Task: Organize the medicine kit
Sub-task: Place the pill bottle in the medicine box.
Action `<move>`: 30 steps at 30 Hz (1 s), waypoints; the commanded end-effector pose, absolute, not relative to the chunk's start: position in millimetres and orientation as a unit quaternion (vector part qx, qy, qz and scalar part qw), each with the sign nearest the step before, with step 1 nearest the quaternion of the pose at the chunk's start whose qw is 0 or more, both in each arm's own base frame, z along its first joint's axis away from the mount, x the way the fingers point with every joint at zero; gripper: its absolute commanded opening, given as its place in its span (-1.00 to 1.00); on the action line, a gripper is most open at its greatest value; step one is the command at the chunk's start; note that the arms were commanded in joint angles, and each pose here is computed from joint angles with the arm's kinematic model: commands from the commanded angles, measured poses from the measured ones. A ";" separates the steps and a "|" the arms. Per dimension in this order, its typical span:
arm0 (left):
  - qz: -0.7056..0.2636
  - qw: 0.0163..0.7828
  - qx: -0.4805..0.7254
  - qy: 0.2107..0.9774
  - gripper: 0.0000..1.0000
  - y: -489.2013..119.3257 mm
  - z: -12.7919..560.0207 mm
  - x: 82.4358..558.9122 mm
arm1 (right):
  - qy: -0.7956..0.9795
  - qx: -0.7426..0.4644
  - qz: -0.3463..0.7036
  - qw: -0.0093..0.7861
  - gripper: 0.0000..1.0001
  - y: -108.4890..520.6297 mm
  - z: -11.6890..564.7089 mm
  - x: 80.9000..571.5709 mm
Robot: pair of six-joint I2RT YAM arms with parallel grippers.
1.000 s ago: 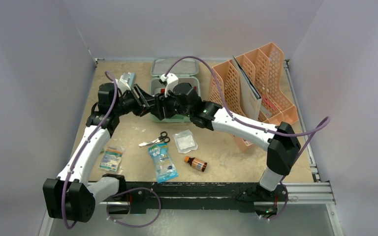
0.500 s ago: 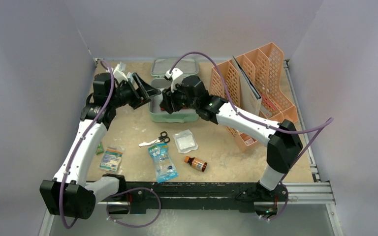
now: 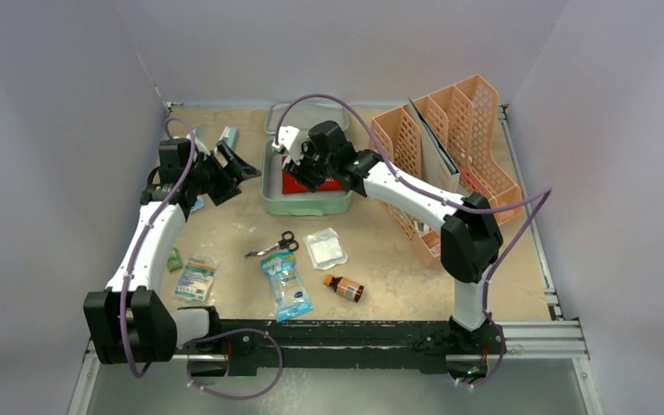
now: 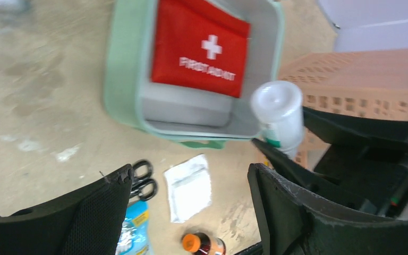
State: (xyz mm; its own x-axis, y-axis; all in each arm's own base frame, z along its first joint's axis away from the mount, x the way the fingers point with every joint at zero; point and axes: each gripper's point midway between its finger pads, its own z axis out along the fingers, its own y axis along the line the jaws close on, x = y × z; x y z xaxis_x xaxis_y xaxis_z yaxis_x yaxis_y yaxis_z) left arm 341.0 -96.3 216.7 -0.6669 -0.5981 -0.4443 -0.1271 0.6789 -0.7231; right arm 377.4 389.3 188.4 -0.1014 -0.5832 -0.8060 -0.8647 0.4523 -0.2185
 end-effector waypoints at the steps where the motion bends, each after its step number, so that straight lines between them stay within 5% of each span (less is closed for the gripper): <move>1: -0.330 0.322 -0.211 0.862 0.55 -79.6 185.4 330.9 | 0.688 -0.560 0.119 0.446 -0.40 381.8 191.9 395.1; 12: -0.319 0.304 -0.159 0.883 0.50 -80.5 160.6 319.4 | 0.710 -0.607 0.063 0.352 -0.31 353.6 124.0 433.7; 30: -0.348 0.299 -0.117 0.881 0.49 -91.3 163.1 313.2 | 0.687 -0.675 0.120 0.241 -0.14 336.5 72.5 394.9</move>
State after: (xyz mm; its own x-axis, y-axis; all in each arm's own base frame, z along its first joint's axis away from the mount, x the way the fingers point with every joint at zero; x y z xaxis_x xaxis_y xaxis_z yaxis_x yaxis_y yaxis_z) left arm 313.8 -86.5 159.7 -0.7902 -0.4434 -0.4231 -0.0582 0.7415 -0.6684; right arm 407.9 337.9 62.6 -0.0037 -0.8791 -0.4766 -0.9753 0.1085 -0.1925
